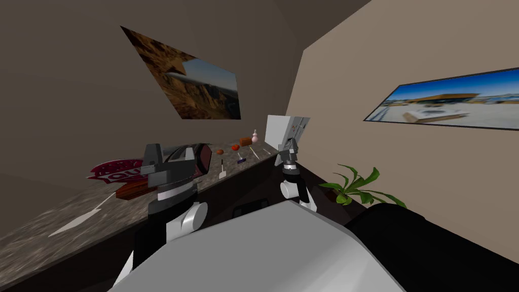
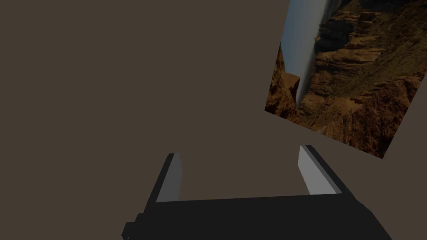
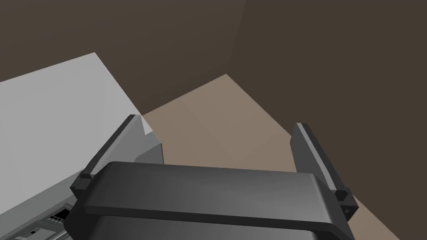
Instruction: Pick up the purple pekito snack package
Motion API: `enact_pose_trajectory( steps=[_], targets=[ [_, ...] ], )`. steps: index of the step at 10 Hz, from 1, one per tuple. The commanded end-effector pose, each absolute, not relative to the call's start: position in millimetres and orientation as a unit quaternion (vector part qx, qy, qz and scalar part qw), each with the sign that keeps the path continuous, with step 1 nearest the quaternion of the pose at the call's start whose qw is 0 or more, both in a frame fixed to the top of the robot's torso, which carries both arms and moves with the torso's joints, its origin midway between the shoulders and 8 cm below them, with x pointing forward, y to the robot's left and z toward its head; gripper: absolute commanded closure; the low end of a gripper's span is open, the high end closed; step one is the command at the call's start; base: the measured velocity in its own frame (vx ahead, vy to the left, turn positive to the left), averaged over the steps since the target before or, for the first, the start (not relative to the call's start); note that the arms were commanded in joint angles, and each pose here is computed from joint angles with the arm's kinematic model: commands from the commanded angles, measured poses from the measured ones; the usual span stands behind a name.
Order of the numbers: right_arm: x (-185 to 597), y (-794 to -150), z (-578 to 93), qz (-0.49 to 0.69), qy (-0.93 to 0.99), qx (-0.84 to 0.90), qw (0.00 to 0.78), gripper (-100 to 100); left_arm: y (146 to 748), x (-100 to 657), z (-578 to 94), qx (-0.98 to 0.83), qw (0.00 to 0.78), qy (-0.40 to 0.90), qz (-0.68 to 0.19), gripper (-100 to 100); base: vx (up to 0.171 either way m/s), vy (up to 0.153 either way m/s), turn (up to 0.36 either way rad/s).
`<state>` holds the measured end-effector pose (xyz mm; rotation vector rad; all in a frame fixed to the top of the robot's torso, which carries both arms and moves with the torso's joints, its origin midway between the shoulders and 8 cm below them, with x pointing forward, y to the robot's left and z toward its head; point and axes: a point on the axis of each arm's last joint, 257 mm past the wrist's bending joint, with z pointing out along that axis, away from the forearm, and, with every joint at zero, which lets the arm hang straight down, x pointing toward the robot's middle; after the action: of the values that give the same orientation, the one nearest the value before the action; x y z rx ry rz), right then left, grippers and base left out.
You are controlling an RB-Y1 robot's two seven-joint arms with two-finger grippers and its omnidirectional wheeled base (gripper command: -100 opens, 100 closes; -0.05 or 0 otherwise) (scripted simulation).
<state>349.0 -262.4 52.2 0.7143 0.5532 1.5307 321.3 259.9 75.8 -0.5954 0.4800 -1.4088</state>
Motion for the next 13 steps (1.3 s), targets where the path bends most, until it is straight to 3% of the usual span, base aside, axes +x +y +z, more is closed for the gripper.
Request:
enact_pose_trajectory(
  steps=[1, 13],
  targets=[
    [349, -262, 52, 0.668, 0.242, 0.312, 0.630, 0, 255, 327, 72, -0.263, 0.689, 0.231, -0.635, -100, -0.004, 0.004, -0.028],
    [349, -262, 52, 0.668, 0.242, 0.312, 0.630, 0, 238, 427, 8, -0.334, 0.578, 0.346, -0.659, -100, -0.022, 0.032, -0.070]
  ],
)
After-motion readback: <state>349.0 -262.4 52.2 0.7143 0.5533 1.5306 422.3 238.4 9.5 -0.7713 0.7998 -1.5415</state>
